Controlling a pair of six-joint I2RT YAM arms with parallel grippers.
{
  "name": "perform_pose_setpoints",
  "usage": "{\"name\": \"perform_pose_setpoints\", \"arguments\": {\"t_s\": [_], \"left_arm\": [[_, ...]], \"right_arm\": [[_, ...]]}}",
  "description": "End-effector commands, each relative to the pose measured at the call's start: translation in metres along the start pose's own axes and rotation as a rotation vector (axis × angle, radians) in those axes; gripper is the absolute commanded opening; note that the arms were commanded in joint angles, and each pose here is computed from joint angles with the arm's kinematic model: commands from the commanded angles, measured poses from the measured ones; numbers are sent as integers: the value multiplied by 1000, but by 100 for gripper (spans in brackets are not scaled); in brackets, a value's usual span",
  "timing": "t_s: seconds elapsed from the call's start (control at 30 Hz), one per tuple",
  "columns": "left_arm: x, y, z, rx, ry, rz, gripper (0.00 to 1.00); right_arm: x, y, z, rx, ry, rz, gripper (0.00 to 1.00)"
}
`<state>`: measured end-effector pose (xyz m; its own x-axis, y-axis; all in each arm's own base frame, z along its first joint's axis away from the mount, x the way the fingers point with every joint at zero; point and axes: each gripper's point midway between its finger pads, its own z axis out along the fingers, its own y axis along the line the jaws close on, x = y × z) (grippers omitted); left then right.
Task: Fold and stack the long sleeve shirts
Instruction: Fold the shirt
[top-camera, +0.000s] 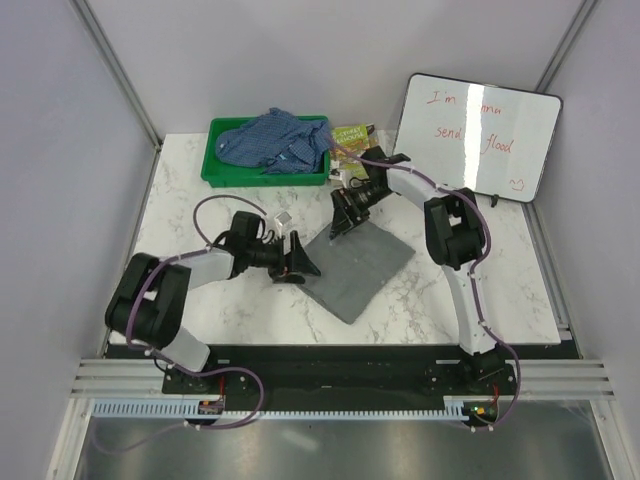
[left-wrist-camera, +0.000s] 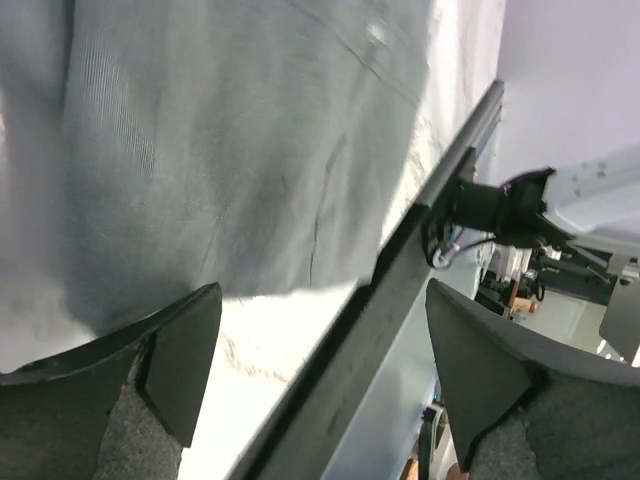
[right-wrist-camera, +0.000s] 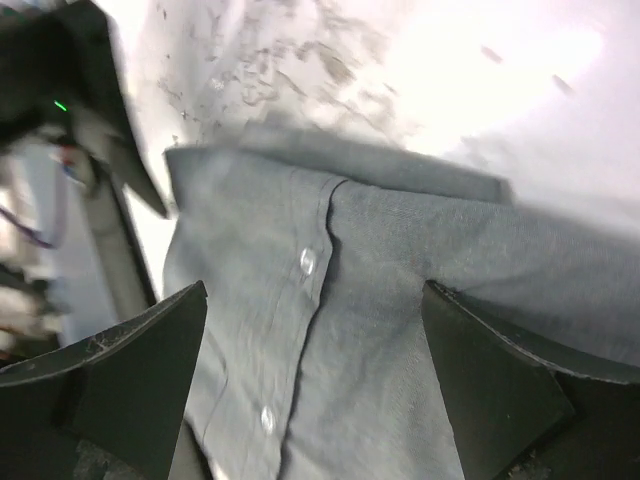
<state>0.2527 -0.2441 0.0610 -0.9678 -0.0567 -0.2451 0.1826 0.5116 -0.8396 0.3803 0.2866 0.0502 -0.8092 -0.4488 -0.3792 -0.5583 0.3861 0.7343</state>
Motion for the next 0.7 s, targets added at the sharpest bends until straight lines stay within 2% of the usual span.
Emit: {"name": "perform_pose_setpoints", "arguments": {"t_s": [0.0, 0.03, 0.07, 0.17, 0.2, 0.3, 0.33, 0.4, 0.53, 0.67], "left_arm": [[-10, -22, -58, -1, -99, 127, 92], [-9, -18, -67, -40, -108, 100, 97], [-17, -19, -77, -71, -147, 162, 99], [-34, -7, -86, -160, -197, 211, 99], [-37, 4, -81, -188, -188, 169, 99], [-50, 19, -70, -215, -162, 103, 99], [-51, 32, -62, -227, -137, 71, 97], [-58, 38, -54, -219, -144, 73, 88], [-59, 50, -36, -205, -103, 76, 78], [-47, 54, -16, -172, -30, 61, 70]], "right_arm": [[-4, 35, 30, 87, 120, -383, 96], [-10, 46, 23, 80, 99, -416, 95], [-19, 53, 14, 93, 75, -443, 95], [-26, 76, -13, 148, 36, -478, 93], [-30, 89, -25, 164, 6, -494, 91], [-6, 90, -34, 189, 23, -412, 84], [2, 89, -33, 193, 37, -390, 79], [24, 79, -37, 232, 73, -322, 76], [56, 56, -42, 275, 111, -208, 61], [91, 24, -25, 294, 176, -111, 56]]}}
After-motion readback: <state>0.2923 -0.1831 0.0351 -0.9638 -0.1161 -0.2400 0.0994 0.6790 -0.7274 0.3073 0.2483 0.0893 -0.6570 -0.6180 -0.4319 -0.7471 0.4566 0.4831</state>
